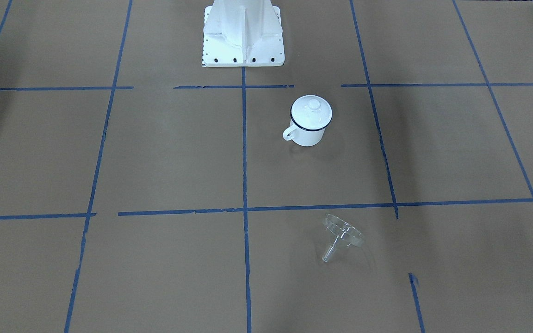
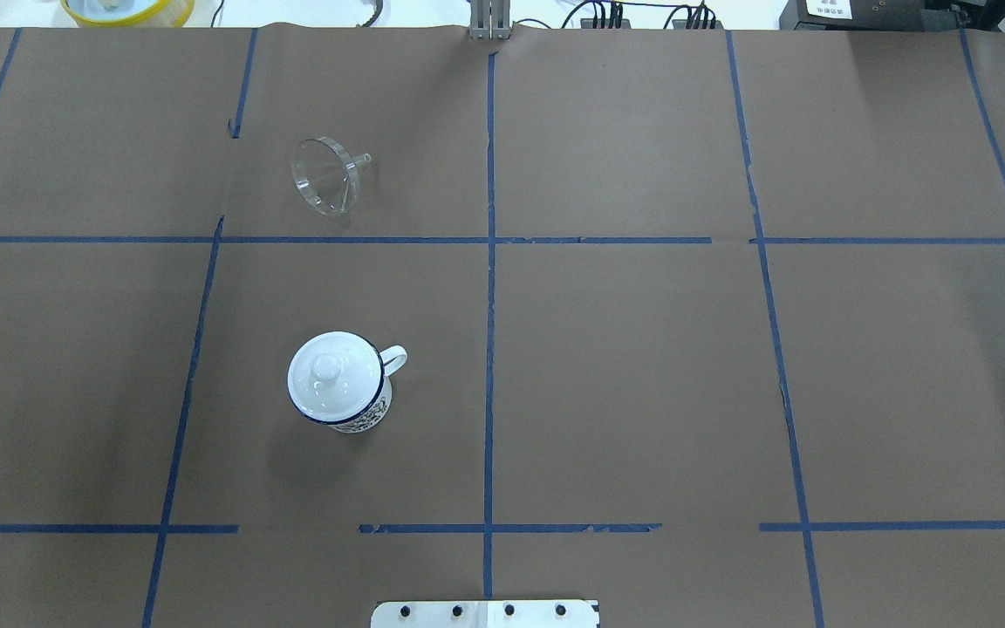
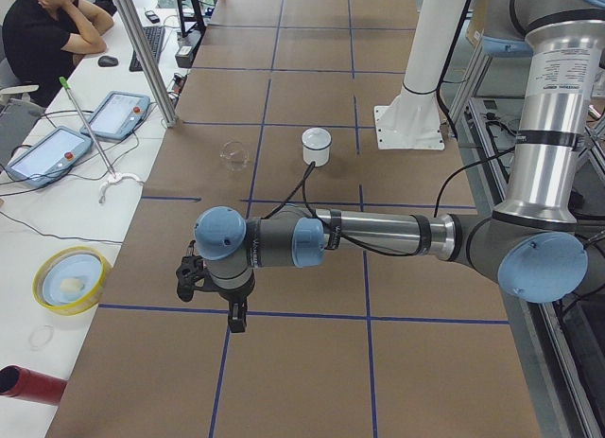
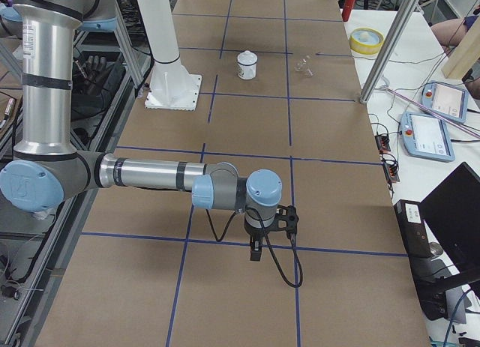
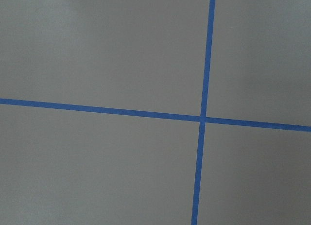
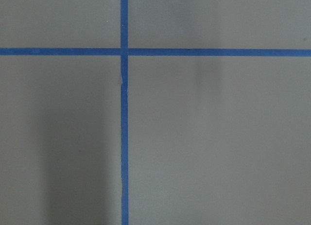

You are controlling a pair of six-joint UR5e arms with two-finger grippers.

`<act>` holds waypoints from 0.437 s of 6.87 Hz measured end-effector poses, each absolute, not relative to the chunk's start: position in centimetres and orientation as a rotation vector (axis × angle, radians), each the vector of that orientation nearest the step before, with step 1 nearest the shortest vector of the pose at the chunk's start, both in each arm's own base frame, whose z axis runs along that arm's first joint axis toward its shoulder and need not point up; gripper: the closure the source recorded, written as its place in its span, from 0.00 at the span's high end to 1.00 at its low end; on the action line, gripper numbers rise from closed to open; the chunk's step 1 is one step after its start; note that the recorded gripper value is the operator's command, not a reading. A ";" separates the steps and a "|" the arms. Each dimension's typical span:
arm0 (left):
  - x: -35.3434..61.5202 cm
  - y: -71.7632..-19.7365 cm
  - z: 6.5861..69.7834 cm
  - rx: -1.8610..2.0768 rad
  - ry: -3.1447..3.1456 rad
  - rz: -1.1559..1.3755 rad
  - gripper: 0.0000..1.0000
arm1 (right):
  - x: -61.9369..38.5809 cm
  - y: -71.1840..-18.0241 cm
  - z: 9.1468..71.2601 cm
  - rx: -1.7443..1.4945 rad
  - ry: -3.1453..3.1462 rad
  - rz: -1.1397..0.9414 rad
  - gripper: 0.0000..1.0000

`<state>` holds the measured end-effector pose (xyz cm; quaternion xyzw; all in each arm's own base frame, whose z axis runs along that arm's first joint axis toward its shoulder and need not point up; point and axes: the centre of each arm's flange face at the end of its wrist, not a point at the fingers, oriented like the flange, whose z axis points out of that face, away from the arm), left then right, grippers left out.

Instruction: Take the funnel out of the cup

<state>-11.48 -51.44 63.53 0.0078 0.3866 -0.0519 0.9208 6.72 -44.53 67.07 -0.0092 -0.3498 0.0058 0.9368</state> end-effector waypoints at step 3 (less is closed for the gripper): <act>-11.4 -51.2 63.6 0.013 0.795 -0.113 1.00 | 6.7 -44.5 67.1 -0.019 -0.715 0.012 1.00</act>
